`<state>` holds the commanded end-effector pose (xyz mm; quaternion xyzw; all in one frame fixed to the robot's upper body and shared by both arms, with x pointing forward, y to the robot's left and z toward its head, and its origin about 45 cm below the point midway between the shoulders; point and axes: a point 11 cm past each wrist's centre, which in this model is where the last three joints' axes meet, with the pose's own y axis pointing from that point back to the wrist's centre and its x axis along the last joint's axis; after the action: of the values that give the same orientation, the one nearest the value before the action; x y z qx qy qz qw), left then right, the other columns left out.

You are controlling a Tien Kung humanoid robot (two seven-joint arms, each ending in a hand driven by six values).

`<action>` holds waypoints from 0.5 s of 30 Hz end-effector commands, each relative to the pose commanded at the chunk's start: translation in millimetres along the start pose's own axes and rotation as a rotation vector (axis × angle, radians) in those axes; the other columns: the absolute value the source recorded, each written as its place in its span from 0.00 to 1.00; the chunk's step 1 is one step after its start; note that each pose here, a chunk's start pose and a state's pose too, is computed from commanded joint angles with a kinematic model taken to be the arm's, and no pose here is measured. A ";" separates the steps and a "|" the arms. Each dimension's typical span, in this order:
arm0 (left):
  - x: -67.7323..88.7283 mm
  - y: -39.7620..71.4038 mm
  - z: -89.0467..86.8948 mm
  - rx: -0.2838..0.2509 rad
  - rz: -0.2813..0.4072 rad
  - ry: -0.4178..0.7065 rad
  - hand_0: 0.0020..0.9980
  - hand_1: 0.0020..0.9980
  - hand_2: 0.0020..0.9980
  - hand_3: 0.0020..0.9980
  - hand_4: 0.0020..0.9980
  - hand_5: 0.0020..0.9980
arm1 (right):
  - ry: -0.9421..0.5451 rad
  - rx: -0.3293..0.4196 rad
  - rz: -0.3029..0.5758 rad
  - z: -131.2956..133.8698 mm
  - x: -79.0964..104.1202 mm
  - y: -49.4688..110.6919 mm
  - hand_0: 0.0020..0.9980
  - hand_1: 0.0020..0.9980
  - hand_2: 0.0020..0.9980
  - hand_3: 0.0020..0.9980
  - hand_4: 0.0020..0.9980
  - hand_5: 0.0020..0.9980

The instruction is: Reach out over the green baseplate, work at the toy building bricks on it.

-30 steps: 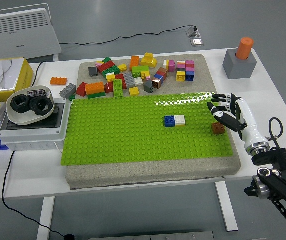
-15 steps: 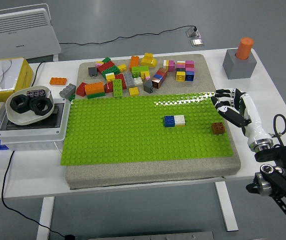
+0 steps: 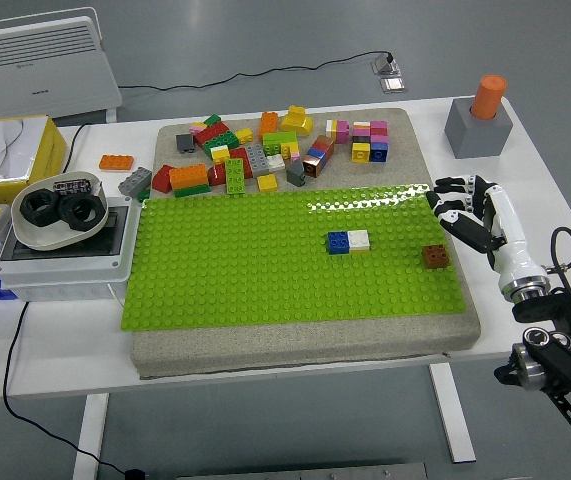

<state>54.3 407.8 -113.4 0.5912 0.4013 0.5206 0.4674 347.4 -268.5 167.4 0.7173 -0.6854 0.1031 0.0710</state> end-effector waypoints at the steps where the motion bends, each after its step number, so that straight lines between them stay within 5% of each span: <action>1: 0.2 0.1 0.3 0.000 0.000 -0.001 0.76 0.61 0.66 0.73 0.71 0.86 | 0.002 0.002 0.000 -0.7 0.2 -0.4 0.60 0.48 0.58 0.54 0.71 0.29; 15: 0.6 0.0 -1.5 0.010 -0.003 -0.013 0.76 0.61 0.66 0.73 0.71 0.84 | 0.016 0.015 0.011 -3.8 3.1 -1.0 0.59 0.47 0.57 0.54 0.71 0.28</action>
<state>52.9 408.6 -113.2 0.5960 0.4018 0.5142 0.4679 348.3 -270.6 171.9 0.7132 -0.6880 0.1142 0.0704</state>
